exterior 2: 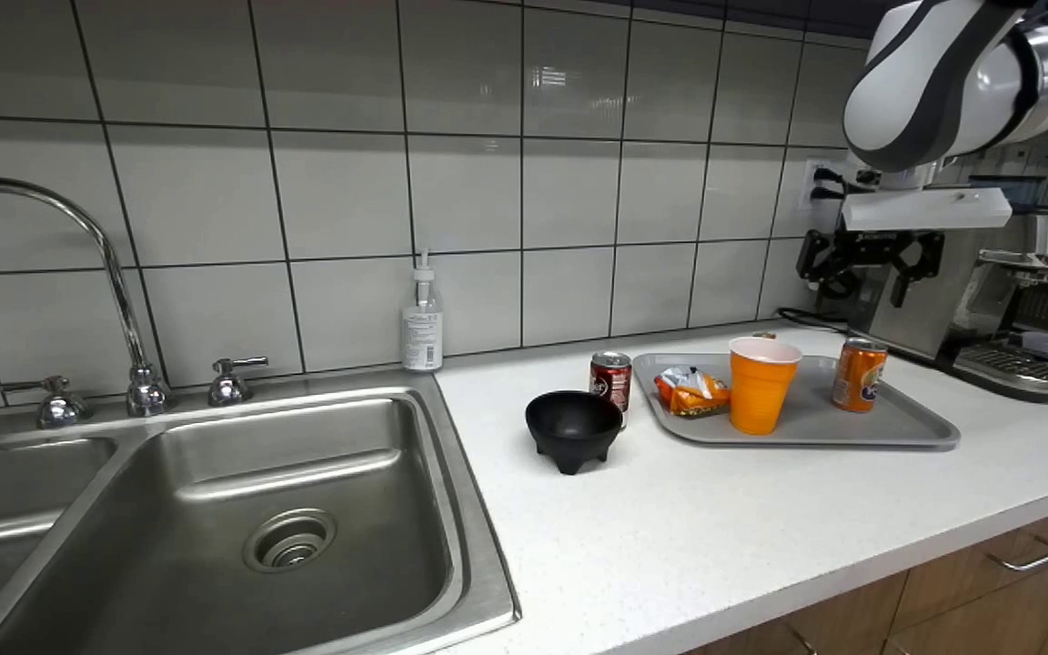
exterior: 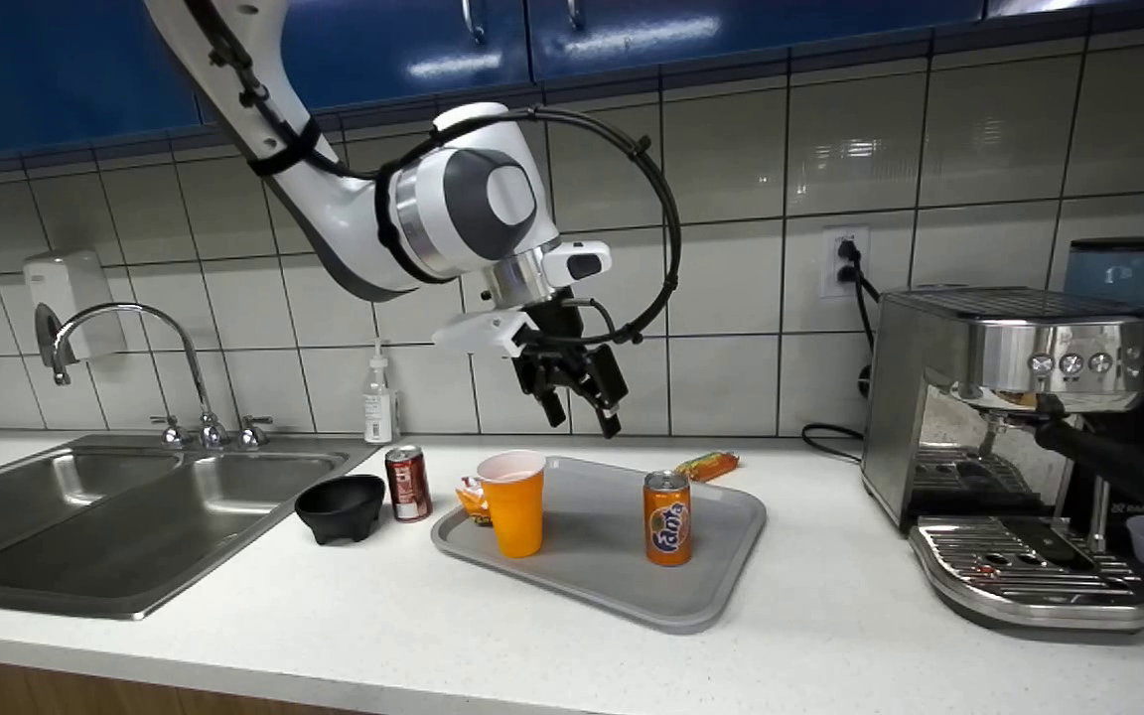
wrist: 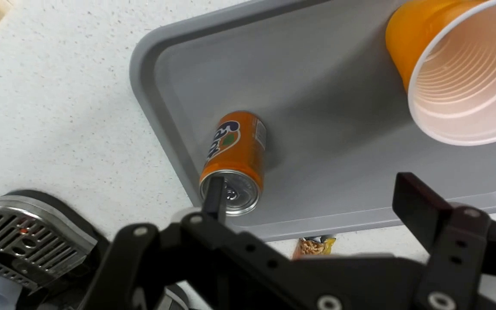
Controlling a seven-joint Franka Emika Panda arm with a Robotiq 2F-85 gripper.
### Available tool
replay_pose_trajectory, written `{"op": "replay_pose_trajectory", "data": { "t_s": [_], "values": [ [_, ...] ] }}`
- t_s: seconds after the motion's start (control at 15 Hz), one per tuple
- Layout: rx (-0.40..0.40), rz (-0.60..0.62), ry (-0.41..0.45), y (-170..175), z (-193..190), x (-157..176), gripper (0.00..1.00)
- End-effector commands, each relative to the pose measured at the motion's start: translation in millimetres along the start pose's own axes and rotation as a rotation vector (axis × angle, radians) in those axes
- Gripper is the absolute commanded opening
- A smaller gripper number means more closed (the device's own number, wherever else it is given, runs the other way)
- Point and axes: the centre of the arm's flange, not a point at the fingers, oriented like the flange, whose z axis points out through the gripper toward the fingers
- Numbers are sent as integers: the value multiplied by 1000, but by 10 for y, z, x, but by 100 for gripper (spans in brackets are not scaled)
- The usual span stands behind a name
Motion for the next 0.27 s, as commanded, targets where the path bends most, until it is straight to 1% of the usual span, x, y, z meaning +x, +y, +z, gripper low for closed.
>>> {"op": "replay_pose_trajectory", "data": {
  "t_s": [0.0, 0.2],
  "values": [
    [1, -1, 0, 3, -11, -15, 100],
    [4, -1, 0, 3, -22, -32, 100]
  ]
}}
